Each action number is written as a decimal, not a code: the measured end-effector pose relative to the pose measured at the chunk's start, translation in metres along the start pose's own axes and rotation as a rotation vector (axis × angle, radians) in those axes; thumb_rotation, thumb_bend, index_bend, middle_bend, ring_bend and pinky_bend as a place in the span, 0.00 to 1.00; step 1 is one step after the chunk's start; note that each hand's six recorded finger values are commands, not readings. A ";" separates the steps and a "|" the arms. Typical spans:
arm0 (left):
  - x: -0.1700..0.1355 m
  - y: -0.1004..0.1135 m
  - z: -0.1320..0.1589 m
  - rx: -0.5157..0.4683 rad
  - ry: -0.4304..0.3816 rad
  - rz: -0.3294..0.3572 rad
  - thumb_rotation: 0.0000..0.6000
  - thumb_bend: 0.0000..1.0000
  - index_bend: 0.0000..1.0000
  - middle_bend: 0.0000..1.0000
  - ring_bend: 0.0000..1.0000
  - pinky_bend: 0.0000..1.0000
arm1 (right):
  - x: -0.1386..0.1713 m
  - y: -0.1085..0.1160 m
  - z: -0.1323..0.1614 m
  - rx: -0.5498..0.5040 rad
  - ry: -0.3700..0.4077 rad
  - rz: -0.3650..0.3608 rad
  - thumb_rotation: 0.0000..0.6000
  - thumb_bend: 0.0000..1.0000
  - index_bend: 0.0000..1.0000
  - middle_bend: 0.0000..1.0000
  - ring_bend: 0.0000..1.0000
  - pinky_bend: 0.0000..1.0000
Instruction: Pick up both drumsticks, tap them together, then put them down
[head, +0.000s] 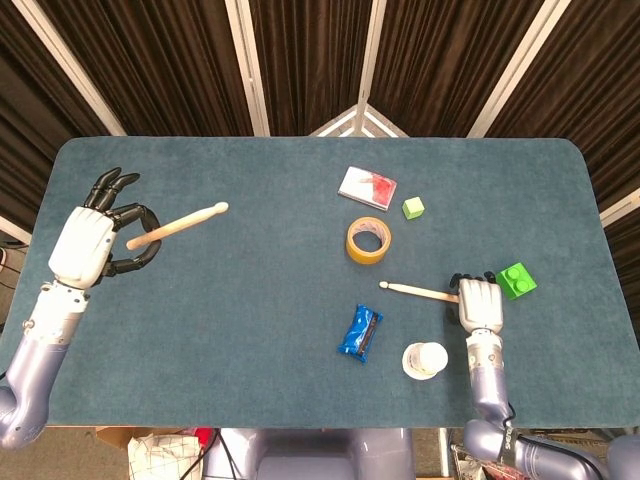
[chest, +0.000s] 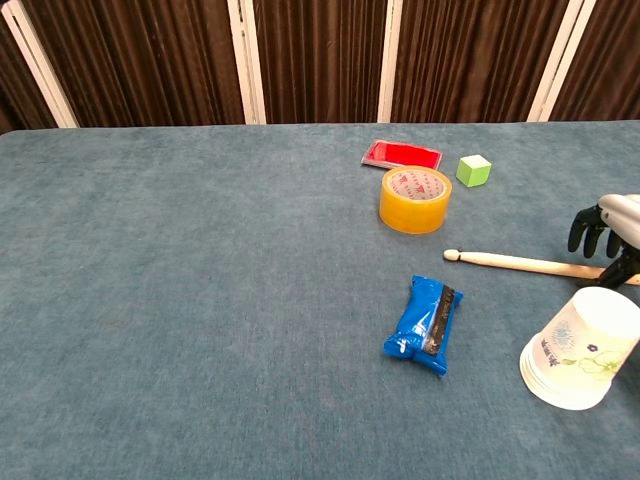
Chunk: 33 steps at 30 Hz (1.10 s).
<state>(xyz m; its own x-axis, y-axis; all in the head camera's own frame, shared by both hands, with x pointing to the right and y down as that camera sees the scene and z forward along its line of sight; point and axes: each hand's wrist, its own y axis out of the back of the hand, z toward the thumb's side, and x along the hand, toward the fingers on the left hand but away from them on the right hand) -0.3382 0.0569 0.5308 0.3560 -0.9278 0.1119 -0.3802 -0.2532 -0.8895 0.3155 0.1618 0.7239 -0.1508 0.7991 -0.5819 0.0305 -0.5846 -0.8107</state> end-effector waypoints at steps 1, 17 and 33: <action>0.000 0.000 0.000 0.001 0.001 -0.001 1.00 0.53 0.61 0.59 0.12 0.00 | 0.000 -0.001 0.000 0.002 -0.001 0.001 1.00 0.30 0.46 0.43 0.42 0.17; 0.000 -0.001 -0.002 0.015 0.009 -0.005 1.00 0.53 0.62 0.60 0.12 0.00 | -0.003 -0.006 -0.003 0.015 -0.003 -0.005 1.00 0.32 0.50 0.49 0.43 0.17; -0.002 0.001 -0.008 0.044 0.016 0.002 1.00 0.53 0.63 0.60 0.12 0.00 | -0.007 -0.007 0.002 0.061 0.009 -0.022 1.00 0.35 0.53 0.51 0.43 0.17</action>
<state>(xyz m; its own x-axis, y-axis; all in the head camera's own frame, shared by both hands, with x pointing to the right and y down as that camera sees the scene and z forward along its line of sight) -0.3461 0.0558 0.5333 0.3413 -0.9326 0.1172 -0.3432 -0.2397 -0.9082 0.3145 0.1603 0.7338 -0.1421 0.8130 -0.5647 -0.0335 -0.5741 -0.8181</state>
